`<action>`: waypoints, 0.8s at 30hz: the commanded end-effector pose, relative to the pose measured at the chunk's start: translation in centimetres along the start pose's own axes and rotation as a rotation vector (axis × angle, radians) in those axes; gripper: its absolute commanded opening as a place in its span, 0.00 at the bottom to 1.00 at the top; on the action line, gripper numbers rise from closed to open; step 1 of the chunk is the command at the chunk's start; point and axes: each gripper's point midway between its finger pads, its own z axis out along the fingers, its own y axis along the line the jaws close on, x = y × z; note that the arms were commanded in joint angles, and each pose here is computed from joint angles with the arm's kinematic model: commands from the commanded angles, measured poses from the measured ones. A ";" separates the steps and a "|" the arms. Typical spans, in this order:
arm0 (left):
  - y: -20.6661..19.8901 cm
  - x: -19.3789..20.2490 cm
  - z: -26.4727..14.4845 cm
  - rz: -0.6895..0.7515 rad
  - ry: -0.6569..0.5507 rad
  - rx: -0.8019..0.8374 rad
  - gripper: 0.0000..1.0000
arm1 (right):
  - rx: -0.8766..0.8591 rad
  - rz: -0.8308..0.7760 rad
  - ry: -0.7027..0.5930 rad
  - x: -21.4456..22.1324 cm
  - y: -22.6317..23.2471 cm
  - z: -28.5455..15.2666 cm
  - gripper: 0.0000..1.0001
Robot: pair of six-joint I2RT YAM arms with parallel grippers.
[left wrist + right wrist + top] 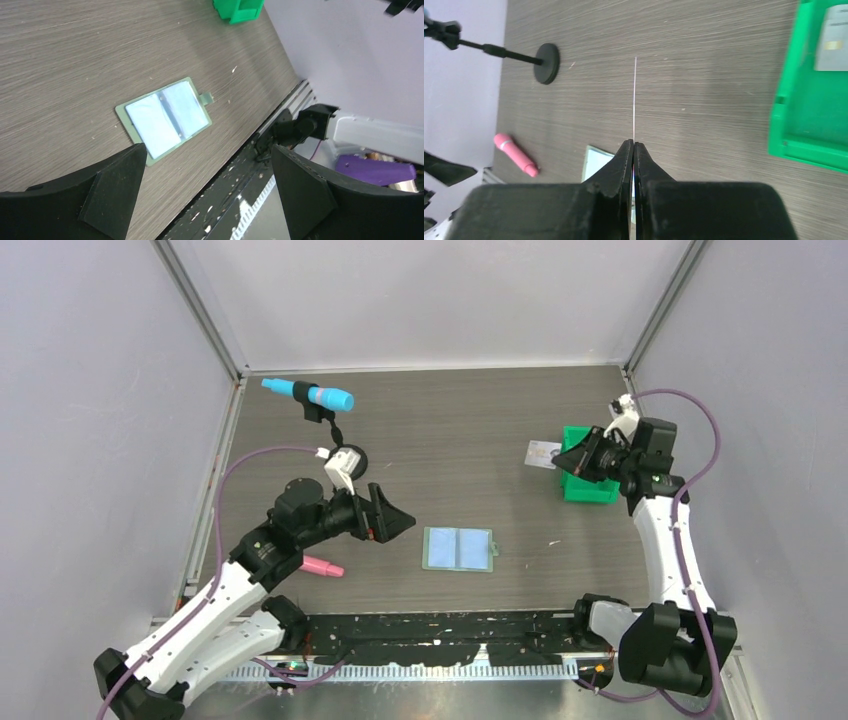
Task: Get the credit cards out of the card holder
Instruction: Place the credit card in the storage box.
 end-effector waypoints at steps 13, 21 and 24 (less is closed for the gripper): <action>-0.4 1.9 -2.0 0.133 0.152 0.021 1.00 | 0.457 -0.073 -0.021 -5.6 -8.7 -4.8 0.05; -0.3 2.1 -1.8 0.133 0.165 0.020 1.00 | 0.582 -0.119 0.051 -7.2 -11.7 -5.2 0.05; 0.0 1.8 -1.9 0.140 0.147 -0.002 1.00 | 0.586 -0.130 0.090 -7.6 -12.7 -4.5 0.05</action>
